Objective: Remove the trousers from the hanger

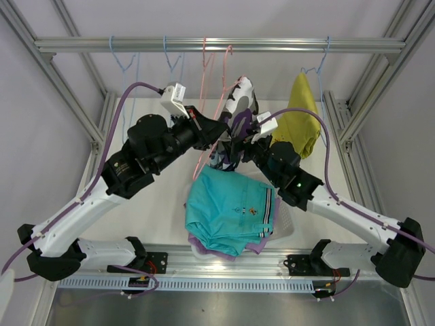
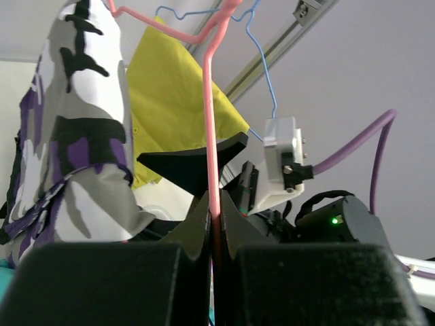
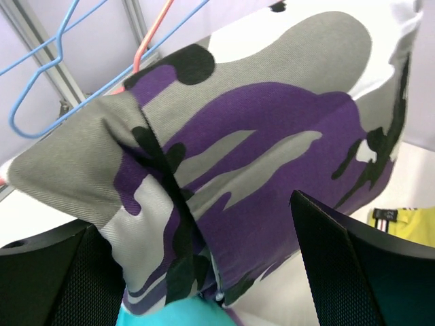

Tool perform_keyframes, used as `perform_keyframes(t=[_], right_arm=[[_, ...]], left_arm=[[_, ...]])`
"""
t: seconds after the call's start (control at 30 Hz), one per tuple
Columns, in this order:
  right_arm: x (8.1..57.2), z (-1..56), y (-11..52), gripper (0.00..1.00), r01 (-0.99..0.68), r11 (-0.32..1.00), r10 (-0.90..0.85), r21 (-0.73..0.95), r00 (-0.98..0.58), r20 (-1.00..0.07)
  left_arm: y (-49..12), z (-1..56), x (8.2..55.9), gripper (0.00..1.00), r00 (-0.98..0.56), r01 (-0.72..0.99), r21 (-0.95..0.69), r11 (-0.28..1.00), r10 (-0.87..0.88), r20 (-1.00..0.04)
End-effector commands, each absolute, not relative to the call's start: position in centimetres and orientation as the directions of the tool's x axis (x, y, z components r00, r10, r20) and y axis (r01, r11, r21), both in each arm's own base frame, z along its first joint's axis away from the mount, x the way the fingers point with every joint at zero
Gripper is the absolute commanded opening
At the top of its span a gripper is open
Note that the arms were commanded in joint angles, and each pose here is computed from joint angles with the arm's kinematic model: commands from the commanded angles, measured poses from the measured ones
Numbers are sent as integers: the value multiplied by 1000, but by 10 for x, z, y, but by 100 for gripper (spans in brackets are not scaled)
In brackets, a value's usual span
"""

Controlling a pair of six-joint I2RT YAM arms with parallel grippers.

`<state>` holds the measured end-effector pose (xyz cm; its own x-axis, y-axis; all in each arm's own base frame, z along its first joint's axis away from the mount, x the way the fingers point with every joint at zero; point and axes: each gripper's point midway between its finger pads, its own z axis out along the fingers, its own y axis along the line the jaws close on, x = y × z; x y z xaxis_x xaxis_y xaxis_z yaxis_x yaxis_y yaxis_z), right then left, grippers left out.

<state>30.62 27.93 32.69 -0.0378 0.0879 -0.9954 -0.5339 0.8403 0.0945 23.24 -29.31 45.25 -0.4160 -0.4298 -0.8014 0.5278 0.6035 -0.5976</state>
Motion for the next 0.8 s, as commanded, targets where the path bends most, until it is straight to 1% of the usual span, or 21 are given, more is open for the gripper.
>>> perform_keyframes(t=[0.0,0.17,0.37,0.47,0.63,0.67,0.77], right_arm=[[336,360,267,91,-430,897,143,101,66,-988],[342,362,286,91,-470,877,150,100,69,-986],[337,364,303,91,-548,828,182,117,65,-981],[333,366,315,89,-602,790,194,119,61,-979],[333,370,327,79,-636,759,223,139,54,-973],[333,371,327,73,-634,761,226,141,54,-973],[339,374,324,67,-604,783,231,151,55,-971]], left_arm=[[-258,571,198,0,-235,684,-594,423,-644,-728],[-262,564,200,1,-241,674,-597,435,-635,-734],[-265,561,201,0,-246,672,-597,438,-628,-738],[-268,559,203,0,-250,666,-599,444,-624,-740],[-269,556,204,0,-246,660,-600,453,-624,-742],[-269,556,203,0,-246,660,-599,454,-623,-742],[-269,556,204,1,-237,658,-594,462,-622,-746]])
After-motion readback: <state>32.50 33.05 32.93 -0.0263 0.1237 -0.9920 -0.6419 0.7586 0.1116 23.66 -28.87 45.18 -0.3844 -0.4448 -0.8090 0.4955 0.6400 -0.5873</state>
